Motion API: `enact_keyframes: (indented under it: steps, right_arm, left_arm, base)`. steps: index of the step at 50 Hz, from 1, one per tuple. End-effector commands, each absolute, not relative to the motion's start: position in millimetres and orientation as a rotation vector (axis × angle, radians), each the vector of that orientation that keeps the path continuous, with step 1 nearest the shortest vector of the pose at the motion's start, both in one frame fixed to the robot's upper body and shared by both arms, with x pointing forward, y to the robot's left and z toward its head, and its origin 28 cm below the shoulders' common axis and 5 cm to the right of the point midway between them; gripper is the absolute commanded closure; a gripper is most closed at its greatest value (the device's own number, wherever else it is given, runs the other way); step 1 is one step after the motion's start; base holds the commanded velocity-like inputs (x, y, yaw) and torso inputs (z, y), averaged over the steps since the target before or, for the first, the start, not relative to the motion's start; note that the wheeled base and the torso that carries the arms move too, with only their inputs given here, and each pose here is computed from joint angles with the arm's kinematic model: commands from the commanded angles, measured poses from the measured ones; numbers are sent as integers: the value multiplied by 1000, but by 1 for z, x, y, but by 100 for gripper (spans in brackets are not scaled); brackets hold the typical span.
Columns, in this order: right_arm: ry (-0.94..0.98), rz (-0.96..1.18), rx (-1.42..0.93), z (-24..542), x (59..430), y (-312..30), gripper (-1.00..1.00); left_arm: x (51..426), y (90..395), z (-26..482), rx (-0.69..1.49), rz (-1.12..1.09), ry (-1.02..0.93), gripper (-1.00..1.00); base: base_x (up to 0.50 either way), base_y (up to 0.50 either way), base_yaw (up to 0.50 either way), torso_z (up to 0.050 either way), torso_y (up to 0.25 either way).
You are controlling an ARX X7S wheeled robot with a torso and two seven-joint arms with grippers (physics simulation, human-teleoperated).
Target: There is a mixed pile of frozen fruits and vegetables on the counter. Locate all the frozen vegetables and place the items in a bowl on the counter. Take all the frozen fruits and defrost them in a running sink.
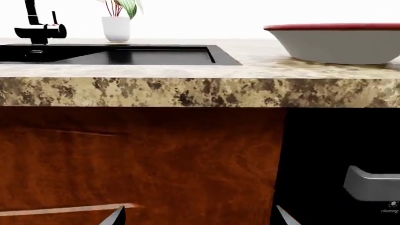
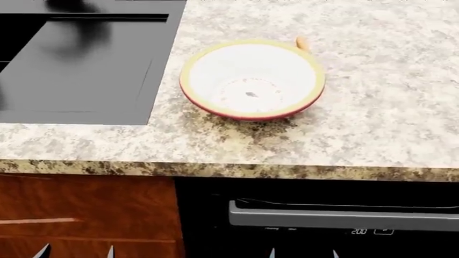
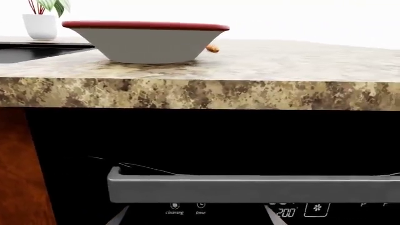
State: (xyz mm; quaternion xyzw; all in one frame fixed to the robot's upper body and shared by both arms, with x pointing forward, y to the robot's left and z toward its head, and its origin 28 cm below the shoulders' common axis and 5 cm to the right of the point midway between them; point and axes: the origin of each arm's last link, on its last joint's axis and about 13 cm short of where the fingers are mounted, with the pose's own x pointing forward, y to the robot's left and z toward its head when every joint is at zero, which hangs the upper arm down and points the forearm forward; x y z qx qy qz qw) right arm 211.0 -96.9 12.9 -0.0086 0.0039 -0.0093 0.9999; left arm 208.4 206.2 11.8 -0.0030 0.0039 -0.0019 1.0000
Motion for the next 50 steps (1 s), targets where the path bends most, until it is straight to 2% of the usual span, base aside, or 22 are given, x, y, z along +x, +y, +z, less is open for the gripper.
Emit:
enact_keyframes:
  steps: [1, 38, 45, 47, 50]
  right_arm:
    - [-2, -12, -12, 14, 211, -96, -100]
    - [11, -29, -54, 14, 211, -95, -100]
    - [2, -41, -40, 34, 219, -101, -100]
    - [-41, -59, -46, 52, 221, -106, -100]
    - [-65, -63, -54, 73, 225, -109, -100]
  left_arm:
    - [209, 207, 14, -24, -17, -1, -100]
    - [207, 208, 13, -31, -22, 4, -100]
    - [213, 209, 28, -54, -37, 9, -100]
    - [214, 207, 47, 47, -44, -61, -100]
    - [213, 206, 65, -42, -76, -40, -100]
  base:
    - [0, 0, 0, 50, 0]
    - [0, 0, 0, 50, 0]
    - [0, 0, 0, 0, 0]
    - [0, 0, 0, 0, 0]
    - [0, 0, 0, 0, 0]
